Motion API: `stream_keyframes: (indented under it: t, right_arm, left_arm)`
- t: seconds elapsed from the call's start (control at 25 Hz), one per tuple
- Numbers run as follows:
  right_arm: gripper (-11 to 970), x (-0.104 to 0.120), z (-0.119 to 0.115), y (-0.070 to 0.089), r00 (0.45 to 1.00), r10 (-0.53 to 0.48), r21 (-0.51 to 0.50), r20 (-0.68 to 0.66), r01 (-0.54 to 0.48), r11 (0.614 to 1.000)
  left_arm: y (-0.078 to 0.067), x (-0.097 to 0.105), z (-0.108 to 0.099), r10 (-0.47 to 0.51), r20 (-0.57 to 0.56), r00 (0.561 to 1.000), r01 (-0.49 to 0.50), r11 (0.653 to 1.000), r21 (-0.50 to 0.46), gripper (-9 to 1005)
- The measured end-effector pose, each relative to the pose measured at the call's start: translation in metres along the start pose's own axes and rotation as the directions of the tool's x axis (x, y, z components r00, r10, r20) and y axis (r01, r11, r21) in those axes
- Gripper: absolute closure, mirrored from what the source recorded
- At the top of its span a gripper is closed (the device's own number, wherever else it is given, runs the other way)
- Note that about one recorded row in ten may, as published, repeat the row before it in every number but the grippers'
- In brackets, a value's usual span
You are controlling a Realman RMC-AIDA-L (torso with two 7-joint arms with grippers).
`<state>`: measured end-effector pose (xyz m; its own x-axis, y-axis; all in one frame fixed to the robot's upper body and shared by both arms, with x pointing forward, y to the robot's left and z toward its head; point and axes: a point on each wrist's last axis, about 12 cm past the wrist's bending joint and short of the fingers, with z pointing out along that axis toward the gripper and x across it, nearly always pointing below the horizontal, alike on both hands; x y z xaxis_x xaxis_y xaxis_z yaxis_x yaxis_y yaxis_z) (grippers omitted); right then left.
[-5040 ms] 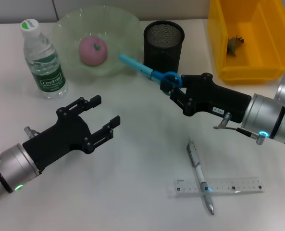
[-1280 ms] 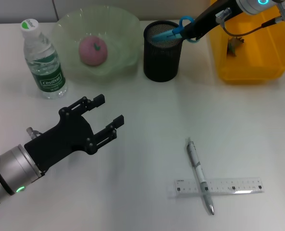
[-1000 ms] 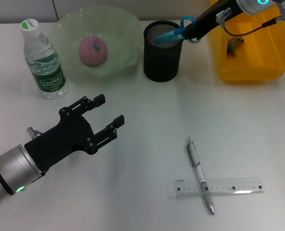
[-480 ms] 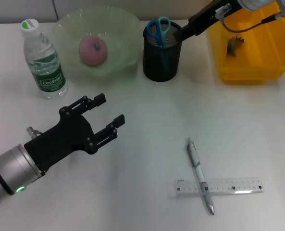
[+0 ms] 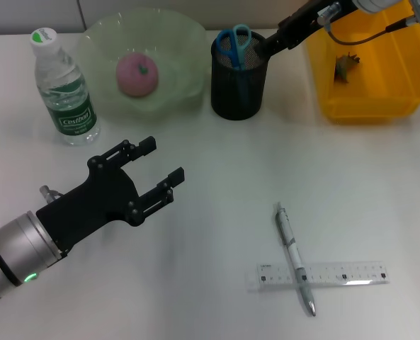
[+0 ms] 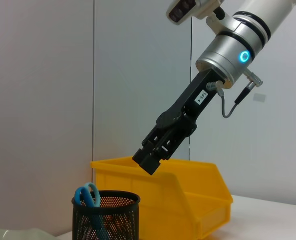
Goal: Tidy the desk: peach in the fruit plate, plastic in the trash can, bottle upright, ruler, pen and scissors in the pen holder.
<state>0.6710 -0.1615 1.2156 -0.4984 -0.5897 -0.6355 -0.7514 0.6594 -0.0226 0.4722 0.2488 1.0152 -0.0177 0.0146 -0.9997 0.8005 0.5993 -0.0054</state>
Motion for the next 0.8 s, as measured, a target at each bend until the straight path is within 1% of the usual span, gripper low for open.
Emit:
stream_keyframes:
  t: [0.16, 0.24, 0.36, 0.44, 0.56, 0.64, 0.8]
  right_arm:
    - [306, 0.002, -0.001, 0.000, 1.000, -0.006, -0.002, 0.013, 0.006, 1.000]
    - [306, 0.005, -0.005, 0.001, 0.999, -0.009, -0.007, 0.048, 0.009, 1.000]
    - [306, 0.013, -0.014, 0.002, 0.990, 0.005, -0.035, 0.141, 0.000, 0.999]
    - [307, 0.019, -0.023, 0.004, 0.972, 0.027, -0.083, 0.232, -0.008, 0.996]
    - [307, 0.036, -0.032, 0.006, 0.935, 0.066, -0.166, 0.348, -0.008, 0.986]
    - [307, 0.051, -0.039, 0.007, 0.903, 0.093, -0.220, 0.419, 0.002, 0.975]
    - [307, 0.084, -0.049, 0.010, 0.852, 0.138, -0.342, 0.505, 0.051, 0.938]
  left_arm:
    - [0.000, 0.000, 0.000, 0.000, 0.000, 1.000, 0.000, 1.000, -0.001, 320]
    - [0.000, 0.000, 0.000, 0.000, 0.001, 1.000, 0.000, 1.000, -0.001, 320]
    - [0.001, 0.000, 0.000, 0.000, 0.000, 1.000, 0.000, 1.000, -0.002, 320]
    - [0.001, 0.000, -0.001, -0.001, 0.000, 1.000, 0.001, 1.000, -0.002, 320]
    - [0.002, -0.001, -0.001, -0.004, 0.000, 1.000, 0.004, 1.000, 0.000, 320]
    - [0.003, -0.001, -0.002, -0.005, 0.000, 1.000, 0.005, 1.000, 0.001, 321]
    - [0.003, -0.001, -0.003, -0.006, 0.001, 1.000, 0.006, 1.000, 0.001, 321]
